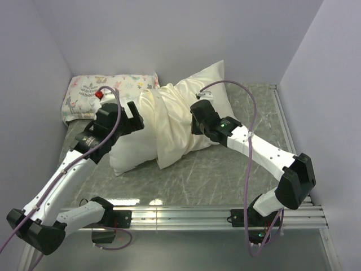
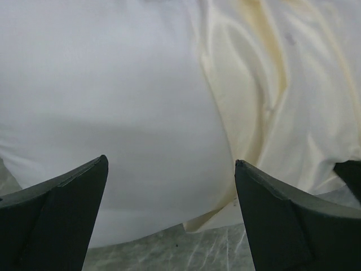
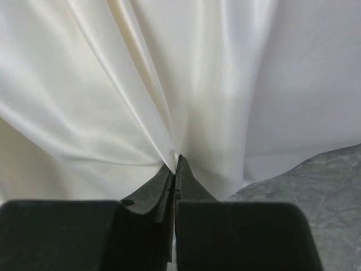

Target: Remove the pillowcase from the pillow

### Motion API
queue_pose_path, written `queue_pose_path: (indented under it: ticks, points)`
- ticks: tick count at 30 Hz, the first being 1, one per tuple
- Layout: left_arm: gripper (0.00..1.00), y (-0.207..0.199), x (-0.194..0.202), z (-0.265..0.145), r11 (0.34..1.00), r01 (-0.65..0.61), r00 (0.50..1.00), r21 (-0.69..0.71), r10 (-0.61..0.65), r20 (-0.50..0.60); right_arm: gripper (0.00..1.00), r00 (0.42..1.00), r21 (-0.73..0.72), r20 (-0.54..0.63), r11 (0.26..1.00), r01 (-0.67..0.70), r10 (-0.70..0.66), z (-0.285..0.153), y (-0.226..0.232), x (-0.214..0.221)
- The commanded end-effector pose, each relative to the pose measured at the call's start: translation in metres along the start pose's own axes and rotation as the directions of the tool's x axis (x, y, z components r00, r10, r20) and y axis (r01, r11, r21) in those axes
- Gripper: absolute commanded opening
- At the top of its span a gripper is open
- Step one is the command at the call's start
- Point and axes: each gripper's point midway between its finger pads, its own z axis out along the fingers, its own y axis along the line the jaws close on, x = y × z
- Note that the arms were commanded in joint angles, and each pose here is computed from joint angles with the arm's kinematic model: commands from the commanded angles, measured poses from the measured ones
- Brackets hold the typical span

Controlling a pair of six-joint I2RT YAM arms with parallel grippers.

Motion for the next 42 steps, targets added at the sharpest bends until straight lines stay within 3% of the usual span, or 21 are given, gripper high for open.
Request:
queue_pose_path:
  ticks: [1,8,13,14,15,17,18,23,27,33,37,40,42]
  points:
    - [0.99,0.015,0.038,0.016,0.998,0.029,0.998,-0.047,-0.032,-0.059,0.00,1.000,-0.007,0.002,1.000,0.002,-0.002,-0.007,-0.004,-0.009]
    - [0.99,-0.003,0.085,0.045,0.993,0.102,0.985,0.067,-0.092,-0.146,0.00,1.000,-0.036,-0.004,0.999,-0.003,0.003,-0.010,0.001,-0.010]
    - [0.97,-0.003,0.118,0.083,0.997,0.075,0.968,0.026,-0.066,-0.241,0.00,1.000,-0.049,-0.023,0.999,0.008,-0.009,-0.008,0.004,-0.007]
    - [0.91,0.000,0.125,0.089,0.998,0.062,0.963,0.006,-0.059,-0.265,0.00,1.000,-0.047,-0.019,0.999,0.011,-0.012,-0.008,0.004,-0.008]
    - [0.62,0.005,0.129,0.100,0.998,0.053,0.956,-0.025,-0.058,-0.287,0.00,1.000,-0.032,-0.014,0.999,0.012,-0.013,-0.008,0.000,-0.010]
    - [0.29,0.010,0.129,0.106,0.998,0.033,0.955,-0.046,-0.045,-0.293,0.00,1.000,-0.014,-0.016,1.000,0.009,-0.009,-0.007,-0.008,-0.013]
    - [0.01,0.016,0.124,0.108,0.997,0.029,0.955,-0.071,-0.049,-0.292,0.00,1.000,0.007,-0.013,1.000,-0.004,0.004,-0.006,-0.019,-0.017]
    - [0.00,0.057,0.069,0.098,0.982,0.009,0.982,-0.188,-0.045,-0.185,0.00,0.996,0.091,0.034,0.993,-0.079,0.076,-0.014,-0.067,-0.040]
    - [0.00,0.117,-0.012,0.079,0.947,0.097,0.993,-0.306,-0.111,-0.028,0.00,0.982,0.172,0.107,0.970,-0.170,0.153,-0.040,-0.114,-0.060]
    - [0.00,0.166,-0.070,0.049,0.903,0.213,0.977,-0.373,-0.186,0.107,0.00,0.948,0.249,0.143,0.917,-0.313,0.285,-0.055,-0.193,-0.043]
    - [0.00,0.160,-0.065,0.045,0.914,0.236,0.971,-0.331,-0.210,0.111,0.00,0.940,0.227,0.140,0.914,-0.335,0.310,-0.053,-0.197,-0.038]
    - [0.00,0.150,-0.045,0.049,0.934,0.238,0.971,-0.265,-0.227,0.073,0.00,0.948,0.128,0.125,0.943,-0.307,0.292,-0.051,-0.166,-0.042]
    - [0.00,0.147,-0.027,0.052,0.943,0.225,0.974,-0.247,-0.223,0.037,0.07,0.969,0.079,0.112,0.970,-0.232,0.222,-0.054,-0.132,-0.043]
